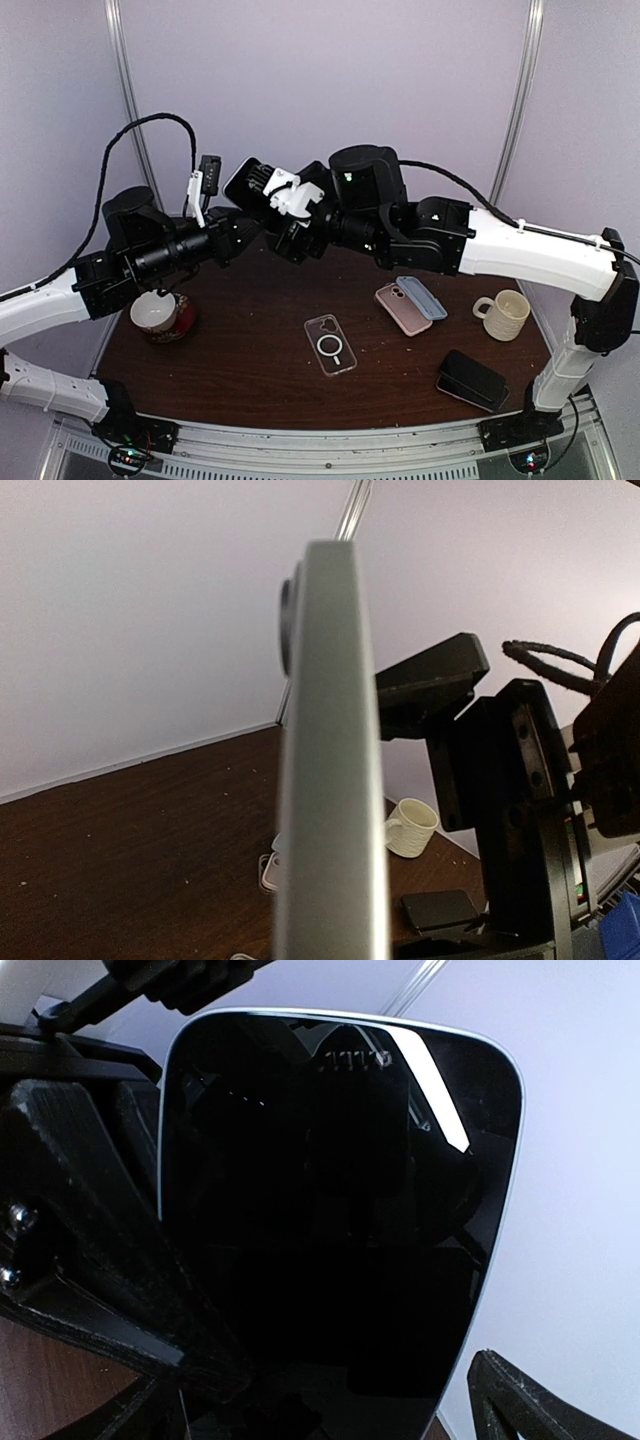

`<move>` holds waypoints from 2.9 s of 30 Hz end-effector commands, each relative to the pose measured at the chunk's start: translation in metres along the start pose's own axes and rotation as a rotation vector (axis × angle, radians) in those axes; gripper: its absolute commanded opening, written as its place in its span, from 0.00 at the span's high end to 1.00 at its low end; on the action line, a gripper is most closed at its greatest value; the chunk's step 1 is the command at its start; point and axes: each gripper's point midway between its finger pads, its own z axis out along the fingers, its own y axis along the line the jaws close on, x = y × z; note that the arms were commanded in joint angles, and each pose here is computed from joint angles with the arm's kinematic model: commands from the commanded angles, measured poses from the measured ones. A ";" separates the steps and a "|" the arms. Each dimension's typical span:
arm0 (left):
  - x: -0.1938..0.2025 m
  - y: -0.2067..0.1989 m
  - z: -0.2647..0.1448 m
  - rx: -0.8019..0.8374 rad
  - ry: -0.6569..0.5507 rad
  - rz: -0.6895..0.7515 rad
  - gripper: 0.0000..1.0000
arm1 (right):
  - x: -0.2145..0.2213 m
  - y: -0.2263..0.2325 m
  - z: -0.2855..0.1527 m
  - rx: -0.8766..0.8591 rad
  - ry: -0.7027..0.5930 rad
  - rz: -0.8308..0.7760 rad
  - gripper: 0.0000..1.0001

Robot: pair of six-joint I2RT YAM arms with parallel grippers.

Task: Put the phone into the phone case
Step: Pass from the left arm to the right, then install the phone into the phone case.

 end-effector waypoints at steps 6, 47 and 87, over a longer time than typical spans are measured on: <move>-0.041 -0.020 -0.009 0.066 -0.114 0.021 1.00 | -0.004 -0.018 0.001 0.045 0.016 -0.028 0.03; 0.128 0.098 -0.050 -0.434 0.534 0.180 0.03 | 0.227 0.106 0.013 0.148 0.532 0.881 0.80; 0.133 0.113 -0.050 -0.410 0.517 0.127 0.02 | 0.291 0.170 0.002 0.141 0.706 0.923 1.00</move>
